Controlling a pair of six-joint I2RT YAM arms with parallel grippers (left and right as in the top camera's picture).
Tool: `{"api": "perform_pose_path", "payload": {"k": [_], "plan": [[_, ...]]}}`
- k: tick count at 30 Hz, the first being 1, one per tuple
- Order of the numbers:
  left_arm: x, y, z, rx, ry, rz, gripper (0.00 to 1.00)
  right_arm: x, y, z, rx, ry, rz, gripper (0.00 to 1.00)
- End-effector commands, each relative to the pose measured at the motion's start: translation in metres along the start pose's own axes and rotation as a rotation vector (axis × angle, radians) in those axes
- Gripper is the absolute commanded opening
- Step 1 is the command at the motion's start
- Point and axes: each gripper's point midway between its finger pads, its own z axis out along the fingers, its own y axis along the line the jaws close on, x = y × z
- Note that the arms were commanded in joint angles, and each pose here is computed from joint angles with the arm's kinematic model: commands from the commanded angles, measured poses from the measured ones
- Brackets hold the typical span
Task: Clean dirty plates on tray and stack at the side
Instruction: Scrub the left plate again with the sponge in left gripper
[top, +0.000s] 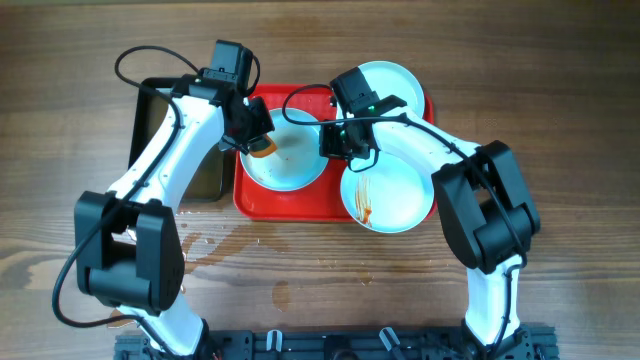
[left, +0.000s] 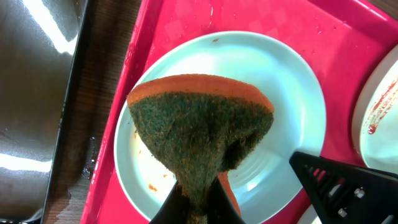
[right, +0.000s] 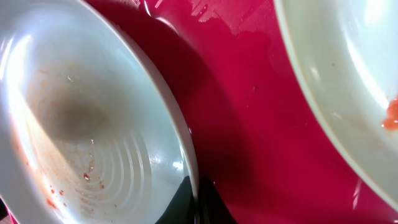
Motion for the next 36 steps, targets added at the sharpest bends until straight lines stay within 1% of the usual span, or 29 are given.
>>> {"api": "perform_pose_path", "payload": {"k": [1,5,8,12,14,16,19,21,23,25,27,32,36], "plan": [[0.011,0.001,0.017,0.006,0.062,-0.009,0.04,0.006,-0.005,0.011,0.014,0.025,0.014,0.04],[0.036,0.001,0.047,0.012,0.115,0.034,0.04,0.006,-0.005,0.011,0.013,0.025,0.014,0.04],[0.05,-0.003,0.064,0.017,0.12,0.067,0.04,0.006,-0.005,0.011,0.013,0.025,0.013,0.04],[0.053,-0.027,0.081,0.089,0.045,0.137,0.04,0.005,-0.005,0.011,0.012,0.025,0.013,0.04],[0.056,-0.041,0.085,0.123,0.012,0.196,0.04,0.005,-0.005,0.011,0.012,0.025,0.013,0.04],[0.065,-0.049,0.086,0.131,0.017,0.266,0.04,0.005,-0.005,0.011,0.012,0.025,0.013,0.05],[0.084,-0.038,0.087,0.083,0.083,0.33,0.04,0.005,-0.005,0.011,0.013,0.024,0.012,0.04],[0.091,-0.02,0.087,0.021,0.127,0.343,0.04,0.005,-0.005,0.011,0.012,0.024,0.013,0.04],[0.086,-0.001,0.086,-0.078,0.105,0.337,0.04,0.005,-0.005,0.011,0.012,0.024,0.012,0.04],[0.073,0.008,0.086,-0.146,0.046,0.329,0.04,0.005,-0.004,0.011,0.011,0.023,0.012,0.04],[0.061,0.011,0.085,-0.183,-0.019,0.286,0.04,0.005,-0.005,0.011,0.012,0.024,0.012,0.04],[0.029,-0.016,0.085,-0.099,-0.165,0.285,0.04,0.005,-0.005,0.011,0.012,0.024,0.012,0.04],[0.025,-0.022,0.085,-0.076,-0.184,0.293,0.04,0.006,-0.005,0.011,0.014,0.026,0.013,0.04]]}}
